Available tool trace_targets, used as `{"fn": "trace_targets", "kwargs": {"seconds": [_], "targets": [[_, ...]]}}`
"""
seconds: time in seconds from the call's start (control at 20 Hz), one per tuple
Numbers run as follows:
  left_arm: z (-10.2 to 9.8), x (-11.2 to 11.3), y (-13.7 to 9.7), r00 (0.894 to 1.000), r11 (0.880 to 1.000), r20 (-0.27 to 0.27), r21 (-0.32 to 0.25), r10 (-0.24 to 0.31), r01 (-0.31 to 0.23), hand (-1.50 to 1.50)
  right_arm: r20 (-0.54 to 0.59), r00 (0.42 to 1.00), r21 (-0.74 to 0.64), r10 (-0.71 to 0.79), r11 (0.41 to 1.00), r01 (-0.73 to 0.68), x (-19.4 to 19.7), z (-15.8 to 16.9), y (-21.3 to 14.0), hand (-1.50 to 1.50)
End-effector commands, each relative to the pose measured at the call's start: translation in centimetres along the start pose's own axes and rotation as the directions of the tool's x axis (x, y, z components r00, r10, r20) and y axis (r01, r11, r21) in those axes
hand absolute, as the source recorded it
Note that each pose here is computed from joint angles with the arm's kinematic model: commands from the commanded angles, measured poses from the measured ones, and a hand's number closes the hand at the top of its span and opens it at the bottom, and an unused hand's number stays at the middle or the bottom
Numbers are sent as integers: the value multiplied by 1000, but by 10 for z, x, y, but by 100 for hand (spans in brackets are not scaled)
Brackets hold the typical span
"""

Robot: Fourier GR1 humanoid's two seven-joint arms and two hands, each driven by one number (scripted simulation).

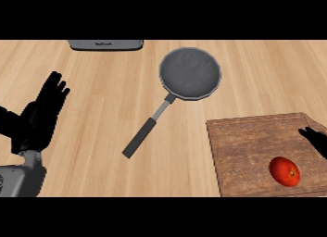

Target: Pick the tomato from the cutting board and place it in the pan

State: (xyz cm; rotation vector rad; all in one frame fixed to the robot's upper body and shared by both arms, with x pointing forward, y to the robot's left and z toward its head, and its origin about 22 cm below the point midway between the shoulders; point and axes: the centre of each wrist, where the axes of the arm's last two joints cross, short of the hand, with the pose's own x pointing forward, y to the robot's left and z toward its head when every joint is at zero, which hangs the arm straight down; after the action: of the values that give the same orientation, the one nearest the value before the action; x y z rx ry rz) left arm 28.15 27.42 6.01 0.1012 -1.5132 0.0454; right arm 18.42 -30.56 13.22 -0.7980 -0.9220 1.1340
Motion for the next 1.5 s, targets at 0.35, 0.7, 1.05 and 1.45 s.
{"fn": "trace_targets", "kwargs": {"seconds": [0.35, 0.7, 1.05, 1.45], "targets": [[11, 1, 15, 1000, 1000, 1, -6, -2, 2, 0, -30, 1000, 25, -2, 1000, 3, -10, -47, 15, -150], [-9, 3, -5, 1000, 1000, -2, -13, 6, -6, 0, -5, 1000, 60, 13, 998, -13, 0, -72, 46, -150], [8, -11, 2, 1000, 1000, 17, 11, -12, 12, 0, 1, 999, 38, -42, 998, 42, -10, -58, 63, -150], [9, -5, 2, 1000, 1000, -5, 7, 7, -7, 0, 75, 997, 60, -30, 998, 26, -5, -99, 91, 150]]}}
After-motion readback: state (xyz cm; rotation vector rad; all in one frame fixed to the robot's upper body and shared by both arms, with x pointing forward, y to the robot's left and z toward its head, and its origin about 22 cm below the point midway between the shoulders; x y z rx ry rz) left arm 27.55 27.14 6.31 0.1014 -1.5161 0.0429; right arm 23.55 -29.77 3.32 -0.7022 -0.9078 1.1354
